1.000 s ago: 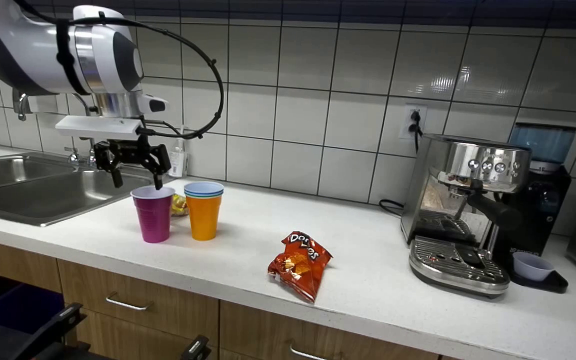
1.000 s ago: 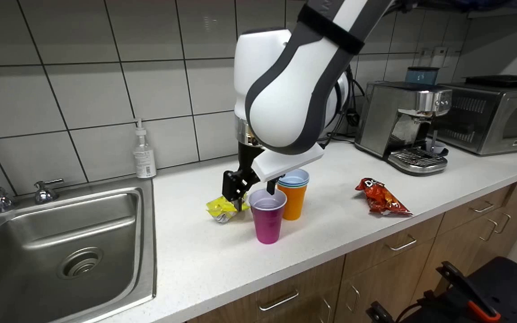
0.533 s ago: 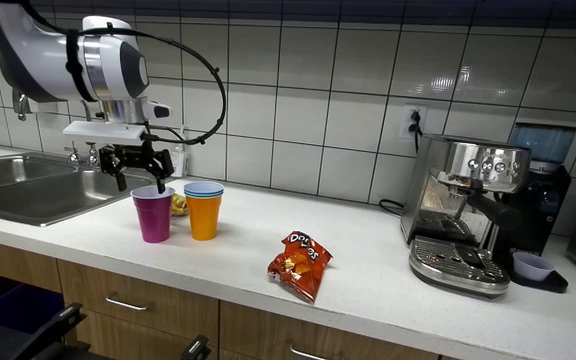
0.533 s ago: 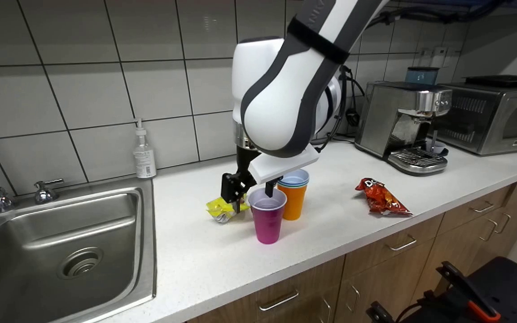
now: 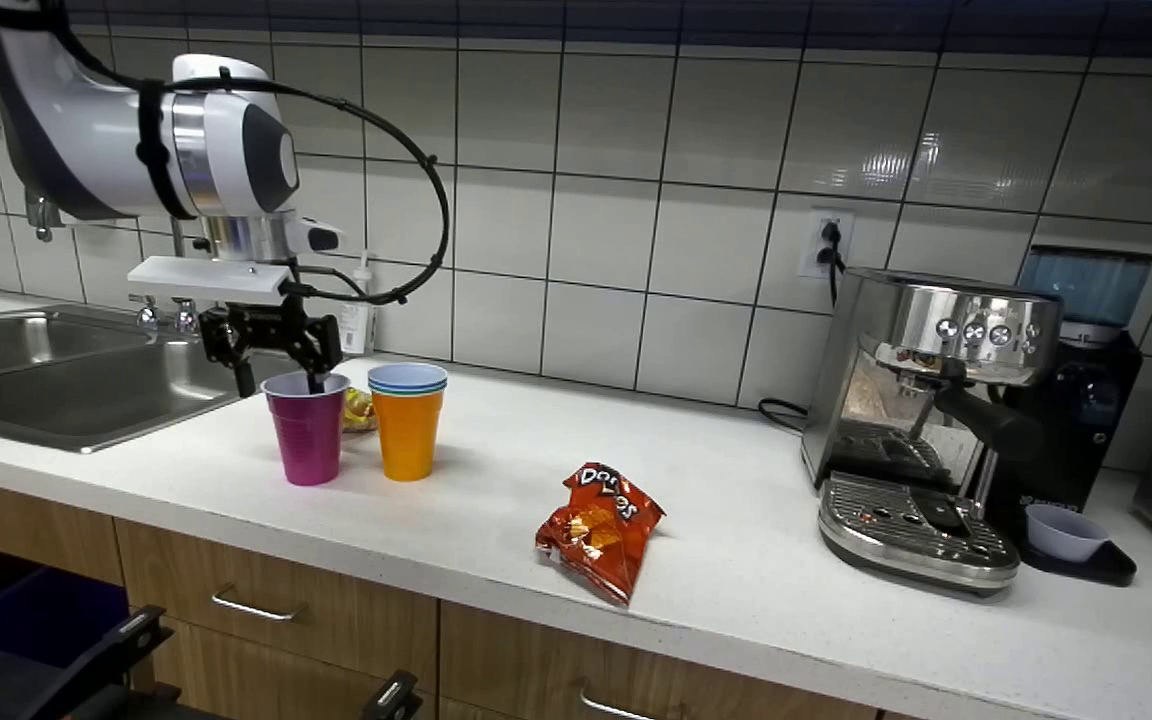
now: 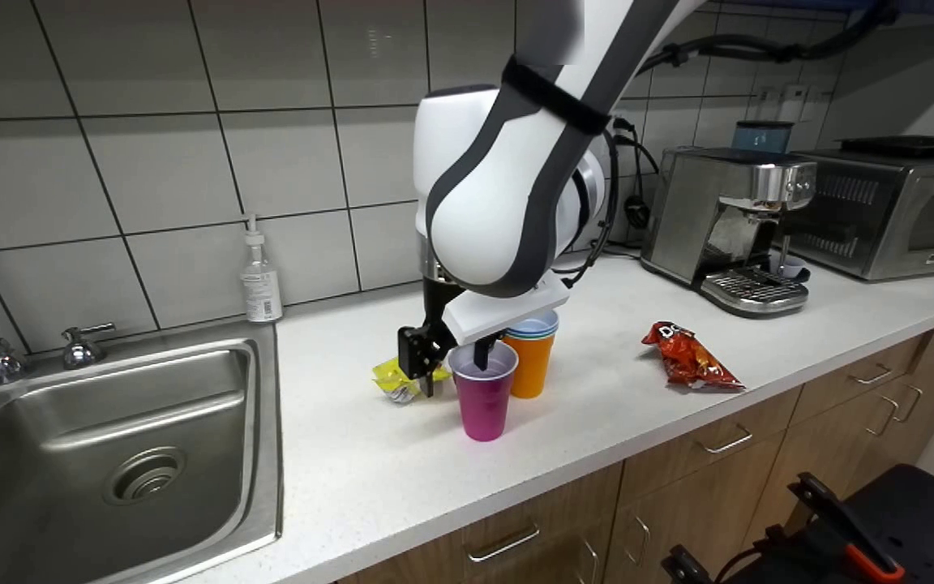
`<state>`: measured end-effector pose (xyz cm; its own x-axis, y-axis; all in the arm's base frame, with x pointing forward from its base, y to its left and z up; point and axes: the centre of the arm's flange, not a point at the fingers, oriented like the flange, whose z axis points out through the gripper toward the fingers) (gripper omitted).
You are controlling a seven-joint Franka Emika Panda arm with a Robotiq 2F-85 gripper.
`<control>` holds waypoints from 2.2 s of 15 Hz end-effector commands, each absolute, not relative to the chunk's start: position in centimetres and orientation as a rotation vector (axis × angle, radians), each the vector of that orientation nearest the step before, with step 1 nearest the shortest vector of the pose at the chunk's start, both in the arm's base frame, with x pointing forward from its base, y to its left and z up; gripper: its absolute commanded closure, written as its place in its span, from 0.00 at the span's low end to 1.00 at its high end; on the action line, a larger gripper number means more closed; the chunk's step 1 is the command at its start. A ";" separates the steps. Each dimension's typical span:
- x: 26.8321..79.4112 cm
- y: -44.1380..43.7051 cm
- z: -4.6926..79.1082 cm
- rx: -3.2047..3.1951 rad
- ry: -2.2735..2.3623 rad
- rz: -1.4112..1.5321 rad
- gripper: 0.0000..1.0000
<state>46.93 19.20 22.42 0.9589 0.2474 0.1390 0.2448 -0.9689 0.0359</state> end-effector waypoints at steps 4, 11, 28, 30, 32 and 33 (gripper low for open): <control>47.3 19.5 22.5 3.106 0.365 0.215 0.65; 47.1 19.0 23.1 3.107 0.356 0.227 1.00; 47.0 21.3 30.3 3.063 0.479 0.470 0.99; 47.1 21.3 31.1 3.046 0.501 0.496 0.99; 47.1 21.3 31.8 3.035 0.512 0.520 0.99; 47.1 21.2 32.1 3.028 0.516 0.532 0.99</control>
